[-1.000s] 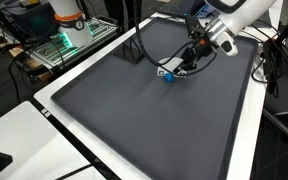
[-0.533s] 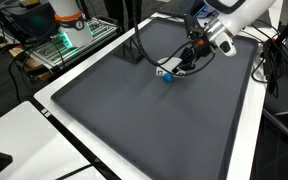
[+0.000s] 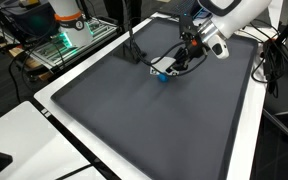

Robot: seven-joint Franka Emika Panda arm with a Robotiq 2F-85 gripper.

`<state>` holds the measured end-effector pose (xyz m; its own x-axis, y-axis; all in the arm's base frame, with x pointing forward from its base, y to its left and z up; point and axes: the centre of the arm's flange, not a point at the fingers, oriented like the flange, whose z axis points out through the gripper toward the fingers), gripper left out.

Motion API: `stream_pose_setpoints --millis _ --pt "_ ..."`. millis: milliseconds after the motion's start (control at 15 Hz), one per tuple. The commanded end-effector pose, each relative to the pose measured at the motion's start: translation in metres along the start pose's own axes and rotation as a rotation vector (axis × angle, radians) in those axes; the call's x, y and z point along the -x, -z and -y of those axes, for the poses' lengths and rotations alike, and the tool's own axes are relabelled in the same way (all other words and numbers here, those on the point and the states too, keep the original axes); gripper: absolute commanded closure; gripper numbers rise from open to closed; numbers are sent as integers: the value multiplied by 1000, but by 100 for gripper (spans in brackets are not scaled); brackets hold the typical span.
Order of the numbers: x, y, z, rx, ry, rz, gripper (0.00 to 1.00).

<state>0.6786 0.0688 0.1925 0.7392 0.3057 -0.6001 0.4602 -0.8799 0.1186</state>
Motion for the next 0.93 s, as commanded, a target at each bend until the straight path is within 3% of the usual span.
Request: stream_pose_setpoints --millis 0,533,867 --pt "13 -28 2 -53 -20 1 99" --pt "15 -32 -1 -107 -126 -72 99" --pt "16 -14 -7 -78 -188 -120 99"
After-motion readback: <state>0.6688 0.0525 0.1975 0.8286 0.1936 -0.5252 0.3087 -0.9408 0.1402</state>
